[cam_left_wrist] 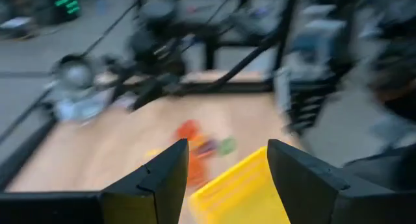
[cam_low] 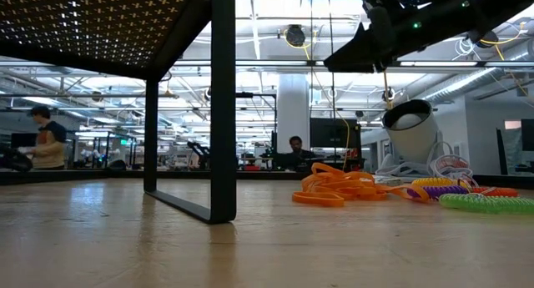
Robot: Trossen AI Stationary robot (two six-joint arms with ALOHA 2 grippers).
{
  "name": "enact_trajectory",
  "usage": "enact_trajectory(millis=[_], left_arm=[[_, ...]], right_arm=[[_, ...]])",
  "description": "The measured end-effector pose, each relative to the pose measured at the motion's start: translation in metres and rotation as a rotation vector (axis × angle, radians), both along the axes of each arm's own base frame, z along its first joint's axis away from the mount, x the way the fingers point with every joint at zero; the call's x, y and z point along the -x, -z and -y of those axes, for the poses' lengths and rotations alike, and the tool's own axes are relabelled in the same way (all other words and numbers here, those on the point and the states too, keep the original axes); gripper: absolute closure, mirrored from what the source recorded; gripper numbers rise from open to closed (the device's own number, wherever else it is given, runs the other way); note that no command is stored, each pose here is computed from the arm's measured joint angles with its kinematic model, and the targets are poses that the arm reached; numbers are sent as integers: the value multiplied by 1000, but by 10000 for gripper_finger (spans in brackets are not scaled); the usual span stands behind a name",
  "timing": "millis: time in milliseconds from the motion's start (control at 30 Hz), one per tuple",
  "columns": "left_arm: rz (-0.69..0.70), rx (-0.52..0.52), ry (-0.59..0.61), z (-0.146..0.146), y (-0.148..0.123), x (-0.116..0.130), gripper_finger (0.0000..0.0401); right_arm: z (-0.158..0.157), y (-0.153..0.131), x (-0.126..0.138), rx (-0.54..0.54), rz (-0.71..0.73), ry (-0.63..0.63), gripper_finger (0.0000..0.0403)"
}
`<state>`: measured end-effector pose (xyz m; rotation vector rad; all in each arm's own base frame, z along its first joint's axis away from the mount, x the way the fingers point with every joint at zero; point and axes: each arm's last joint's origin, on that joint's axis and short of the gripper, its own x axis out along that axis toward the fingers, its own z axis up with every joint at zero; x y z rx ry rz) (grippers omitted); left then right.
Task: Pick & Place Office Desk Supplies
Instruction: Put the crayon box into the left yellow bin on the shelf
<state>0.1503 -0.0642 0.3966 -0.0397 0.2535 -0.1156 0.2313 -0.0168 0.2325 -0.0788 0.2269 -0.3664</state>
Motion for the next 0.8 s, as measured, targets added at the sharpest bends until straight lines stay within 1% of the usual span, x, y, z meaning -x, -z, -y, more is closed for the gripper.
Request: enact_trajectory(millis=[67, 167, 200, 267, 333, 433, 533, 600, 733, 800], left_arm=[[-41, -30, -65, -12, 4, 1, 183], [-50, -60, -143, -27, 11, 2, 183], [-57, -67, -143, -31, 17, 1, 183], [-29, -66, -124, -37, 26, -1, 183], [-17, -65, -97, -43, 41, -2, 183], [23, -42, -116, -54, 62, 0, 183], [-1, -13, -171, -65, 85, 9, 183], [6, 1, -195, -71, 94, 17, 183], [100, 5, -190, -77, 99, 37, 183], [142, -7, -191, -78, 102, 46, 183]], right_arm=[[2, 0, 0, -2, 0, 0, 202], [2, 0, 0, -2, 0, 0, 202], [2, 0, 0, -3, 0, -3, 202], [1, 1, 0, -10, -12, -26, 202], [1, 2, 0, -27, -12, -48, 202], [0, 2, 0, -54, -3, -64, 202], [-2, 3, 0, -77, -11, -67, 202], [-7, 6, -1, -91, -30, -80, 202], [-21, 13, -6, -151, -61, -115, 202], [-28, 16, -11, -170, -129, -87, 202]])
